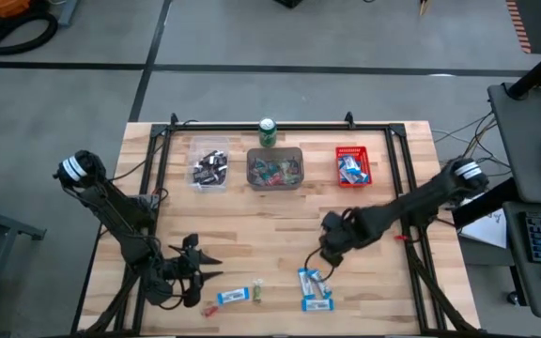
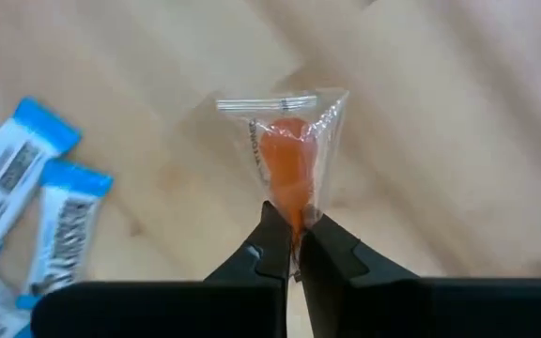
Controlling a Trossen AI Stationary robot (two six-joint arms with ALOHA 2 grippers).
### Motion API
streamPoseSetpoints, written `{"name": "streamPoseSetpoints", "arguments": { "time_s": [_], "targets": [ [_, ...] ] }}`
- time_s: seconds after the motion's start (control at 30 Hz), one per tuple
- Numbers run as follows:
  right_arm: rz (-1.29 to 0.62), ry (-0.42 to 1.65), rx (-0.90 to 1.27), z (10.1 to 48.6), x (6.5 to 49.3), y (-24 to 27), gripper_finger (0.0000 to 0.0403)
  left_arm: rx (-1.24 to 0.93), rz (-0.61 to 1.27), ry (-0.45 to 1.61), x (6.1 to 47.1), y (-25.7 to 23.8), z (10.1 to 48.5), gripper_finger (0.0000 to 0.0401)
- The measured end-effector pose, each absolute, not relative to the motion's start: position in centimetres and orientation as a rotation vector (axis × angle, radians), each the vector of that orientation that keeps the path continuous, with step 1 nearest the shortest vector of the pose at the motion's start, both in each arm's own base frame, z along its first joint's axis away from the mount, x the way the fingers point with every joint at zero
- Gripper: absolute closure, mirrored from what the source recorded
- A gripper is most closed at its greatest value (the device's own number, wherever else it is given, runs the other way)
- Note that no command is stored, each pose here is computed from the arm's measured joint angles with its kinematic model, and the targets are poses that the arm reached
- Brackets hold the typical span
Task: Organize candy in baskets
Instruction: Put the orange gummy into the black bin
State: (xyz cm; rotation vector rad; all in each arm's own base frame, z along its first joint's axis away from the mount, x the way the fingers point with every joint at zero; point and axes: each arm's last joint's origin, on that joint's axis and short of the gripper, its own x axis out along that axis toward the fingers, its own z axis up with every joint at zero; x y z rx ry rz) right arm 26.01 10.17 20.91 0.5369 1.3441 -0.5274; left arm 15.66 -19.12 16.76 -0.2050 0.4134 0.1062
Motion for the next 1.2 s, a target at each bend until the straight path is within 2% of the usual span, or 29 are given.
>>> {"name": "streamPoseSetpoints", "arguments": {
  "time_s": [0.43,0.63,0.83,1.0,1.2],
  "targets": [
    [-0.657,1.138,0.386,26.3,22.9,4.5,0.0392,-0.255,0.179,0.309,16.4,-19.9,18.7,0.0286],
    [-0.57,1.068,0.251,26.7,24.4,2.0,0.0392,-0.24,0.228,0.269,16.8,-20.4,18.9,0.0286],
    [-0.458,0.784,0.095,27.0,27.5,-1.2,0.0392,-0.204,0.29,0.237,17.6,-21.1,18.4,0.0286],
    [-0.498,0.456,0.045,27.1,29.3,-4.3,0.0392,-0.189,0.325,0.216,18.4,-21.9,18.3,0.0286],
    [-0.542,0.253,0.062,24.6,30.5,-6.2,0.0389,-0.125,0.359,0.205,19.6,-22.5,18.6,0.0286]
  ]
}}
